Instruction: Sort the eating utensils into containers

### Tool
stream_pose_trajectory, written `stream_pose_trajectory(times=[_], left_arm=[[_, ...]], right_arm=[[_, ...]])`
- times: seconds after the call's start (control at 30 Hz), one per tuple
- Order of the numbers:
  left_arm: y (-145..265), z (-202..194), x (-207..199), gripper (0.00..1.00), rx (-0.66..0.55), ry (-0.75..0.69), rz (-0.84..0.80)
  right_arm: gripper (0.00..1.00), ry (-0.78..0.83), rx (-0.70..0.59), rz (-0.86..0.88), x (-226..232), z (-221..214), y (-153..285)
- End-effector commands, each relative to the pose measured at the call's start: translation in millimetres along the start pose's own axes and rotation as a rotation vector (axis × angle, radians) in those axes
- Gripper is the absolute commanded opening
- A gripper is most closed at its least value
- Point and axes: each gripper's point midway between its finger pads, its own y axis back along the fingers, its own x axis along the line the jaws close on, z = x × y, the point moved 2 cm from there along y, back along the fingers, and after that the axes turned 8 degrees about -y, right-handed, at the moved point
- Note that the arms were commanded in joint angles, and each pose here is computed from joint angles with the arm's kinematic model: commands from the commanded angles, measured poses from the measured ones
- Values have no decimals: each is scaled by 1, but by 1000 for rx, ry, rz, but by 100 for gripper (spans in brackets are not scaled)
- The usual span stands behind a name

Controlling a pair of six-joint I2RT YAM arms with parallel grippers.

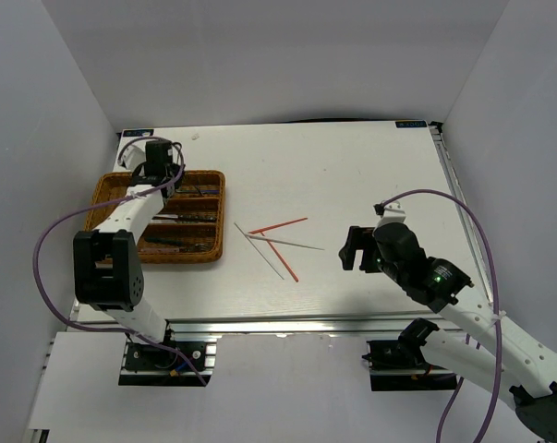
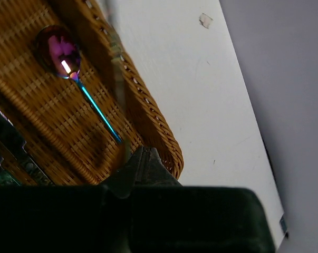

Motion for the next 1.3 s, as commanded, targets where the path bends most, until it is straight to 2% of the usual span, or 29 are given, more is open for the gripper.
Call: stream_pose_trajectory(times=[0.0, 0.13, 0.23, 0.33, 0.47, 0.5, 0.53, 0.57, 0.6, 0.63, 0.67, 0.7, 0.8, 0.83, 0.87, 0.93, 0.97, 1.0, 1.03, 1.07, 1.1, 1.17, 1.27], left_arm=[[10, 21, -14, 0, -104, 253, -47], [5, 16, 5, 0, -153, 430, -30], [2, 18, 3, 0, -179, 505, -73], [-6, 11, 1, 0, -145, 495, -71], [9, 17, -13, 0, -143, 454, -160], [14, 20, -17, 0, -141, 432, -180], [20, 23, -18, 0, -144, 337, -176], [31, 31, -24, 5, -153, 281, -189], [43, 46, -35, 21, -170, 224, -198], [49, 43, -28, 32, -158, 90, -163], [67, 53, -34, 45, -176, 42, -196], [77, 51, -27, 65, -159, -73, -181], [118, 61, -8, 93, -187, -230, -164], [127, 56, 8, 98, -165, -281, -126], [151, 63, 13, 98, -199, -300, -143], [161, 49, 46, 98, -172, -402, -83], [167, 46, 57, 98, -174, -422, -70], [182, 45, 64, 98, -186, -463, -96], [179, 31, 80, 98, -159, -495, -79], [182, 26, 88, 98, -154, -508, -79], [192, 27, 92, 98, -193, -515, -109], [188, 13, 111, 98, -191, -533, -94], [203, 19, 107, 98, -246, -508, -151]], right_arm=[[89, -16, -46, 61, 13, 15, 4], [89, -18, -29, 76, 16, 11, 4], [89, -15, -24, 81, 16, 9, 2], [89, -7, -21, 68, 13, 7, 0], [89, 2, -21, 55, 13, 10, 0], [89, 5, -23, 56, 13, 10, -1], [89, 4, -26, 60, 14, 11, -1], [89, 4, -24, 78, 18, 12, -3], [89, 12, -21, 90, 20, 11, -3], [89, 17, -17, 104, 22, 10, -5], [89, 26, -5, 141, 28, 7, -8], [89, 61, 0, 169, 31, 4, -11], [89, 92, 61, 221, 47, -1, -26], [89, 104, 129, 200, 49, -10, -39], [89, 110, 143, 205, 57, -4, -42], [88, 131, 203, 152, 60, -13, -62], [82, 151, 218, 155, 66, -16, -67], [80, 161, 212, 173, 77, -10, -70], [77, 189, 247, 157, 78, -19, -82], [72, 213, 257, 164, 84, -23, -87], [70, 228, 249, 178, 94, -18, -91], [67, 284, 292, 148, 98, -31, -108], [65, 326, 342, 143, 109, -42, -125]])
